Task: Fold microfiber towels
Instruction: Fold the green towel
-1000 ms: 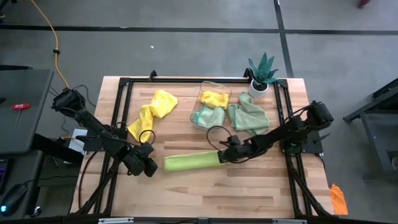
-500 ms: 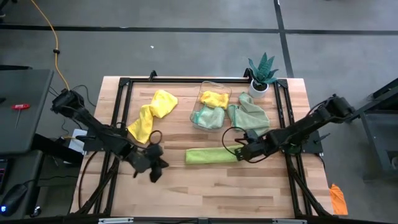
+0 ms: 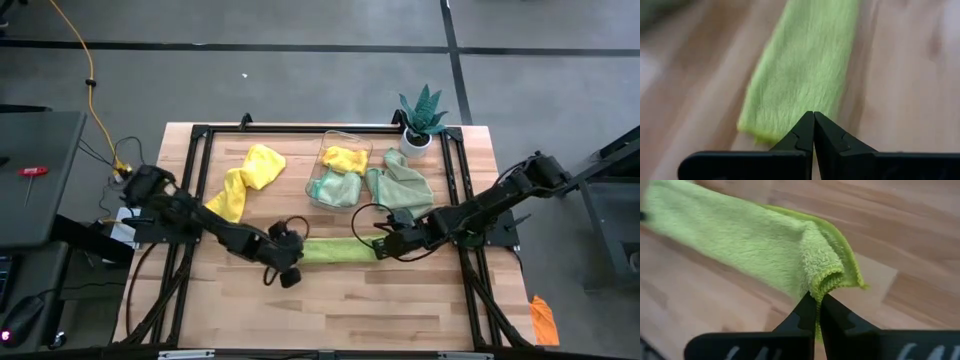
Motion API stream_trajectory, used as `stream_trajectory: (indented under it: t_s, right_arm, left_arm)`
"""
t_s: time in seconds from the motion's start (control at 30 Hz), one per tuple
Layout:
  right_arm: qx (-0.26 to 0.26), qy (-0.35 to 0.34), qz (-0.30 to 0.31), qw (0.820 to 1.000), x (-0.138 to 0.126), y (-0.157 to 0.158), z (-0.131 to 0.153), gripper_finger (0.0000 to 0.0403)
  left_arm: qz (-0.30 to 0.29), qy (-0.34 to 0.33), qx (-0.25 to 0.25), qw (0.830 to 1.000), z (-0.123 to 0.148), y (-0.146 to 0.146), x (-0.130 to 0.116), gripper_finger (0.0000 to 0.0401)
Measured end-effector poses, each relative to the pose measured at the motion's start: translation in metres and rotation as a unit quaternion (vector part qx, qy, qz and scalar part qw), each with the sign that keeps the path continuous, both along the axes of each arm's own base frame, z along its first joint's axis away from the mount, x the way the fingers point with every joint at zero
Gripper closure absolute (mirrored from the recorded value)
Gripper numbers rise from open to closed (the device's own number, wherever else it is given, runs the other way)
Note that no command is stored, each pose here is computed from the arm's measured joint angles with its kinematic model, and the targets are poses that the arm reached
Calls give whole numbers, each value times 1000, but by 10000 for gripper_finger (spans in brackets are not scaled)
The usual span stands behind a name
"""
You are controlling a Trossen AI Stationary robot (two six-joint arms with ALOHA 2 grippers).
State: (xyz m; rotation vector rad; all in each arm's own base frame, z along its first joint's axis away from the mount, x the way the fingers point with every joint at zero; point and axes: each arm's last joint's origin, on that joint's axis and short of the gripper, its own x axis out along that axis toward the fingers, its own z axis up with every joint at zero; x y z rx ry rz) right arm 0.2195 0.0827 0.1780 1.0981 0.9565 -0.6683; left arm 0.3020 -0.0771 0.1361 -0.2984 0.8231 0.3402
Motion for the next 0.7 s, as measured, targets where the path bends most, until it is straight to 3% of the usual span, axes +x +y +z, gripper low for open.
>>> stream_trajectory:
  t_s: [0.1,0.3,0.7]
  right_arm:
    - [1,-18,10,1000,6,2,9,403]
    - [4,-61,13,998,17,6,29,403]
    - [8,-199,-49,979,39,10,44,403]
  left_arm:
    - [-4,25,-13,1000,-21,-3,6,401]
    - [12,23,-28,999,-35,-4,11,401]
    - [4,-7,-5,1000,-34,-5,16,401]
